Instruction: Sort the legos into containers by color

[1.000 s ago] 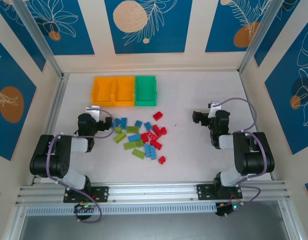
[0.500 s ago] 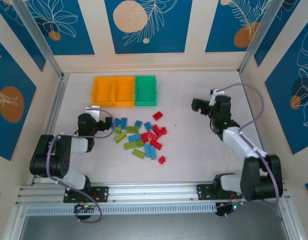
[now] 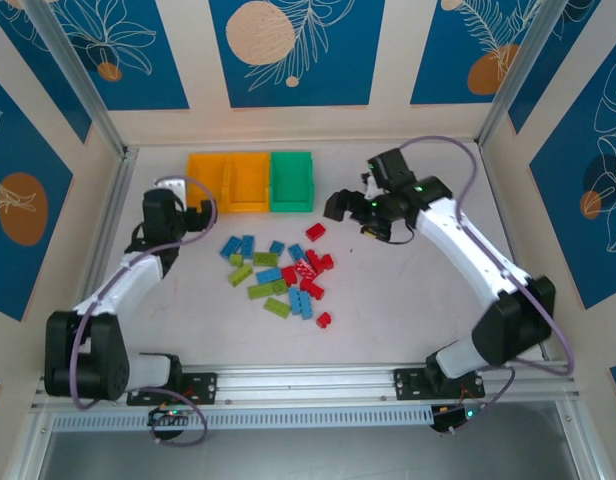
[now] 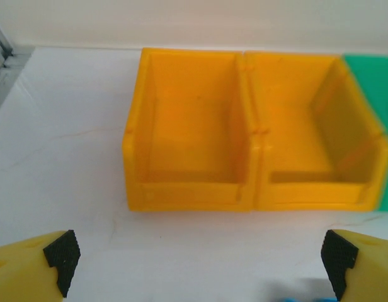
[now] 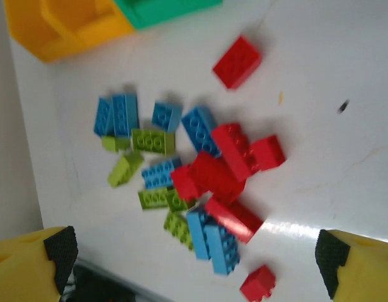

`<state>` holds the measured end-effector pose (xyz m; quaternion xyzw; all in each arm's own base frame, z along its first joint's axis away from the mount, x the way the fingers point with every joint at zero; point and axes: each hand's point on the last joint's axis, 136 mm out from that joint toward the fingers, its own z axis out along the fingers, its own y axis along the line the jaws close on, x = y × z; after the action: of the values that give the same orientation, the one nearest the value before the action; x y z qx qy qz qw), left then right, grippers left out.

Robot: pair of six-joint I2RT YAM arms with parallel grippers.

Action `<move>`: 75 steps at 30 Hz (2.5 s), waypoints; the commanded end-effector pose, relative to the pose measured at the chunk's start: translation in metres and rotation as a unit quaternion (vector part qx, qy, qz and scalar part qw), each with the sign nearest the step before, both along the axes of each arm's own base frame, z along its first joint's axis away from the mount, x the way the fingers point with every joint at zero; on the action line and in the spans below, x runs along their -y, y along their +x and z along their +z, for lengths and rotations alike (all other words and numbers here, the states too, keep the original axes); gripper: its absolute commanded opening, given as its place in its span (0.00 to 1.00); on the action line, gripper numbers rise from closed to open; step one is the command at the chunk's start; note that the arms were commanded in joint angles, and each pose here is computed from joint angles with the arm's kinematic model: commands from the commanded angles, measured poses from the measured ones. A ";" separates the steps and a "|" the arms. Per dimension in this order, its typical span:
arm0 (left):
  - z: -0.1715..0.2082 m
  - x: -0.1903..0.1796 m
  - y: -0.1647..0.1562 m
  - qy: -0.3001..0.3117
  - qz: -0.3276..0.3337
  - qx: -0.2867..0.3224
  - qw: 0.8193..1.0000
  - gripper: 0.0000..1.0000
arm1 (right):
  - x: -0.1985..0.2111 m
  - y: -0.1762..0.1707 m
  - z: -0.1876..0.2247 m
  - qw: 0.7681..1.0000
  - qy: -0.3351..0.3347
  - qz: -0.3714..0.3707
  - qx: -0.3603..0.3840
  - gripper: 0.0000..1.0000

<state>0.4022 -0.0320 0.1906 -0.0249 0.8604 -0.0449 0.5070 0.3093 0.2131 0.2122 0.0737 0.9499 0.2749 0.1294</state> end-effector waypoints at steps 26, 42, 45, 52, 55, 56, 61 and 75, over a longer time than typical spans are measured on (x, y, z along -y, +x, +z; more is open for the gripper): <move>-0.138 0.069 -0.042 0.011 -0.078 -0.466 0.881 0.63 | -0.020 -0.030 -0.026 0.990 -0.039 -0.034 -0.134 0.99; -0.163 0.044 -0.035 0.062 -0.048 -0.486 0.870 0.37 | -0.042 0.000 -0.021 0.992 -0.029 -0.017 -0.119 0.99; -0.143 0.046 -0.033 0.044 -0.050 -0.468 0.881 0.31 | -0.048 0.007 -0.013 0.994 -0.027 -0.011 -0.110 0.99; -0.014 0.040 -0.008 0.016 -0.013 -0.297 0.955 0.27 | -0.053 0.019 0.001 0.997 -0.025 -0.012 -0.076 0.99; 0.015 0.022 0.026 0.018 0.017 -0.247 0.969 0.27 | -0.054 0.023 0.001 0.997 -0.021 -0.011 -0.067 0.99; 0.019 0.016 0.039 0.020 0.026 -0.242 0.970 0.27 | -0.055 0.024 0.001 0.998 -0.021 -0.010 -0.067 0.99; 0.012 -0.006 0.111 -0.003 0.058 -0.229 0.972 0.26 | -0.060 0.027 -0.001 0.997 -0.019 0.001 -0.077 0.99; -0.025 -0.026 0.191 -0.062 0.065 -0.226 0.970 0.43 | -0.042 0.028 0.008 0.997 -0.043 -0.014 -0.070 0.99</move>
<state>0.5852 -0.0042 0.1251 -0.1211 0.9578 -0.0256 0.2594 0.3376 0.2621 0.2065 0.1012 0.9664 0.2290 0.0590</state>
